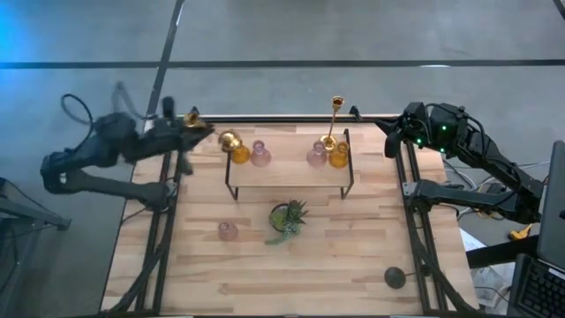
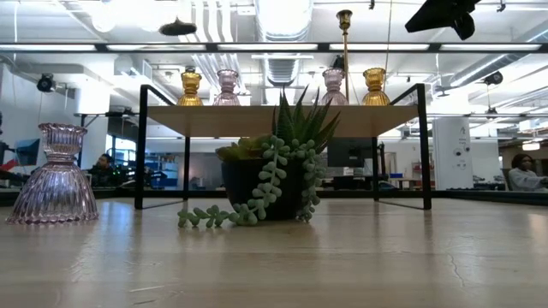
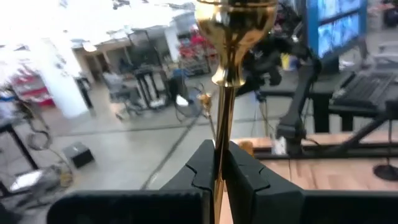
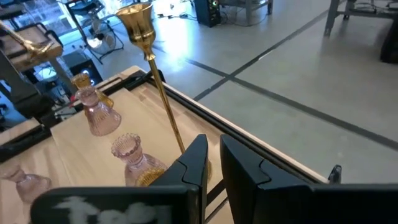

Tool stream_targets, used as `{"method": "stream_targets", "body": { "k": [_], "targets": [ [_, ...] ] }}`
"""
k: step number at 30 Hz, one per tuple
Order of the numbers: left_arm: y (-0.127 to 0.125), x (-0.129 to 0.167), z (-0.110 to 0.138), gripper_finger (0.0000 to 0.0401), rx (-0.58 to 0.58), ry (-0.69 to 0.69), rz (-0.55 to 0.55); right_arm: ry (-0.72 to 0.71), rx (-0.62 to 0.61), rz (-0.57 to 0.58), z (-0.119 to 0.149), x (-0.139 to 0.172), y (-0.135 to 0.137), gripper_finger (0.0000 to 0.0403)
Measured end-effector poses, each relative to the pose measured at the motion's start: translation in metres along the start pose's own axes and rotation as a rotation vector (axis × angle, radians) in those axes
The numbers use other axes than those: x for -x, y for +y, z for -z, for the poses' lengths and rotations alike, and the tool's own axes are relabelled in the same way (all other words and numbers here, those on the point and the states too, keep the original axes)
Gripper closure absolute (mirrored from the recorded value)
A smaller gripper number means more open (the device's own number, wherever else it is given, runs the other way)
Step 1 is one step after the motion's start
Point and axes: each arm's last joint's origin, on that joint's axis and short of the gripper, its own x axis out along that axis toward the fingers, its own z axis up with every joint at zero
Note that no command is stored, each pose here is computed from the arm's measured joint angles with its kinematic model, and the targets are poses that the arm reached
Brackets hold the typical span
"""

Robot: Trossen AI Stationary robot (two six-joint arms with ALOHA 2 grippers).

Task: Pick & Place candle stick holders
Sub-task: Put the gold candle holder on the shelf

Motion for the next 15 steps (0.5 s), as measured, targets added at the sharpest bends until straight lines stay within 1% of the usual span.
{"method": "stream_targets", "body": {
  "k": [2,4,7,11,15],
  "targets": [
    [0.011,-0.012,0.001,0.0382,0.004,0.023,0.006,0.003,0.018,-0.001,0.000,0.000,0.000,0.0365],
    [0.022,-0.023,0.001,0.0382,0.028,0.025,0.042,0.004,0.027,-0.002,0.000,0.000,0.000,0.0365],
    [0.039,-0.039,0.008,0.0382,0.051,0.072,0.038,0.015,0.028,0.001,0.001,0.000,0.000,0.0365],
    [0.058,-0.046,0.001,0.0382,0.042,0.012,0.007,0.026,0.030,0.004,0.002,0.000,-0.001,0.0365],
    [0.066,-0.058,0.006,0.0382,0.037,0.026,0.010,0.027,0.045,0.004,0.002,0.000,-0.001,0.0365]
  ]
}}
